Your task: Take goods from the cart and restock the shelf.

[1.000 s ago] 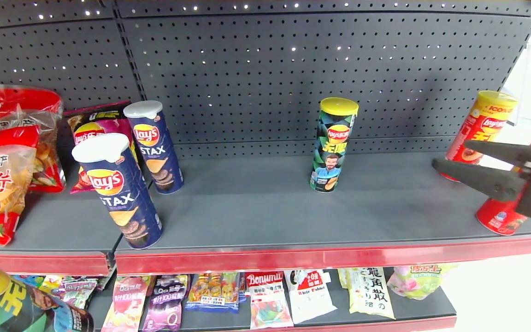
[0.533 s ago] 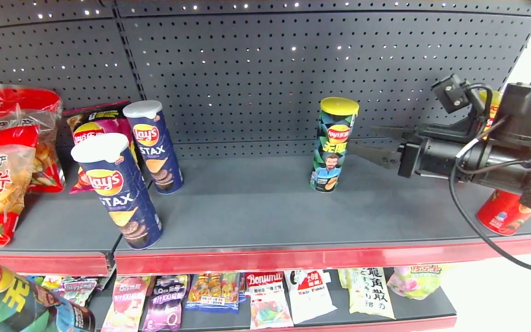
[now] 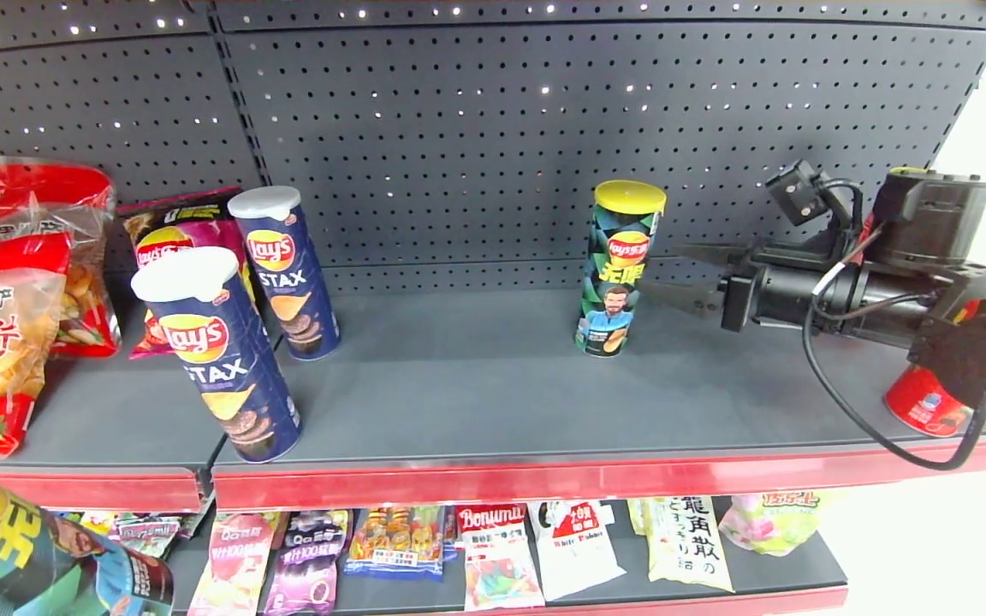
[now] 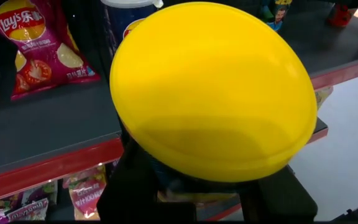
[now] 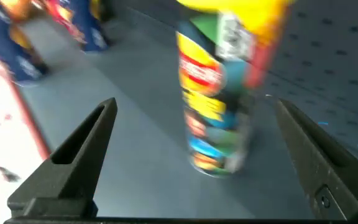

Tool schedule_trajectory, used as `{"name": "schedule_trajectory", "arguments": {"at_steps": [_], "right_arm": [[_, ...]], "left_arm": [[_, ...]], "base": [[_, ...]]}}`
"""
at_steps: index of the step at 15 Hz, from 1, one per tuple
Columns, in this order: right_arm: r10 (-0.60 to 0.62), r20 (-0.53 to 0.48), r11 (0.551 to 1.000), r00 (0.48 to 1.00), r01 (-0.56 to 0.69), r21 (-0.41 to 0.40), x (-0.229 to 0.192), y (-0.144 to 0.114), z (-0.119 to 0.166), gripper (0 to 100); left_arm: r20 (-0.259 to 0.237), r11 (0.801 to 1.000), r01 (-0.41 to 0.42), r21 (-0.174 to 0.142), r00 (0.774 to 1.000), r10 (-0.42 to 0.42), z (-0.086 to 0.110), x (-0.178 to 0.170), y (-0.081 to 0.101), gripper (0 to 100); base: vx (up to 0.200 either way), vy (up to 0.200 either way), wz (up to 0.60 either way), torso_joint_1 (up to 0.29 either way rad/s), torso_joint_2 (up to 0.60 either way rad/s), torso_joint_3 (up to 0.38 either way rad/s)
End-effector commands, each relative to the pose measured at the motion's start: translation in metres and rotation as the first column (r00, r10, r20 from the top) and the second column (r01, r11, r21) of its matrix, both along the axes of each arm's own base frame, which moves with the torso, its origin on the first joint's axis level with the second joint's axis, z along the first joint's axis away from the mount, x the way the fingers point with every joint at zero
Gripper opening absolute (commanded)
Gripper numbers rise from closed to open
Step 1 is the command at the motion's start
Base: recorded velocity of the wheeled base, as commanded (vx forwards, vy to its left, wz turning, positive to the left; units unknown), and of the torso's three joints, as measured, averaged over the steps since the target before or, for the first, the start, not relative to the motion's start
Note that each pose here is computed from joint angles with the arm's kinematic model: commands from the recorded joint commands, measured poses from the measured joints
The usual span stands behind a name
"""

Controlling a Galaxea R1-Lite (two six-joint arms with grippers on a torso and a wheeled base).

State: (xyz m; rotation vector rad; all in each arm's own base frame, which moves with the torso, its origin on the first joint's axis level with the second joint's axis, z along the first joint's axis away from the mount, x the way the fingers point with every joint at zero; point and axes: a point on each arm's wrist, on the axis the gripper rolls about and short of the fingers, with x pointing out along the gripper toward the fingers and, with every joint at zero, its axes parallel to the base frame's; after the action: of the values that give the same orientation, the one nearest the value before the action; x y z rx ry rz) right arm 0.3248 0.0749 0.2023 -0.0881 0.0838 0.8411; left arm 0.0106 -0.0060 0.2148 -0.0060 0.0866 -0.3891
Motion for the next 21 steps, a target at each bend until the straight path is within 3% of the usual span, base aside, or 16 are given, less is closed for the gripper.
{"name": "schedule_trajectory", "arguments": {"at_steps": [1,9,15,21], "right_arm": [[-0.027,-0.001,1.000,1.000,0.027,-0.011,0.003,-0.009,-0.003,100],[0.081,0.005,0.997,0.997,-0.081,0.016,0.037,-0.004,-0.006,100],[0.084,0.013,0.996,0.996,-0.085,0.027,0.052,-0.003,-0.006,100],[0.140,0.028,0.989,0.990,-0.141,0.037,0.064,0.013,-0.006,100]], "left_arm": [[0.000,1.000,0.000,-0.001,1.000,0.000,0.000,0.000,0.000,0],[-0.003,1.000,0.007,0.009,1.000,-0.007,0.000,0.001,0.000,0],[0.000,1.000,0.007,0.008,1.000,-0.007,0.001,0.001,0.000,0],[0.005,1.000,0.008,0.021,1.000,-0.008,0.001,0.001,0.000,0]], "base": [[0.000,0.000,0.00,0.000,0.00,0.000],[0.000,0.000,0.00,0.000,0.00,0.000],[0.000,0.000,0.00,0.000,0.00,0.000],[0.000,0.000,0.00,0.000,0.00,0.000]]}}
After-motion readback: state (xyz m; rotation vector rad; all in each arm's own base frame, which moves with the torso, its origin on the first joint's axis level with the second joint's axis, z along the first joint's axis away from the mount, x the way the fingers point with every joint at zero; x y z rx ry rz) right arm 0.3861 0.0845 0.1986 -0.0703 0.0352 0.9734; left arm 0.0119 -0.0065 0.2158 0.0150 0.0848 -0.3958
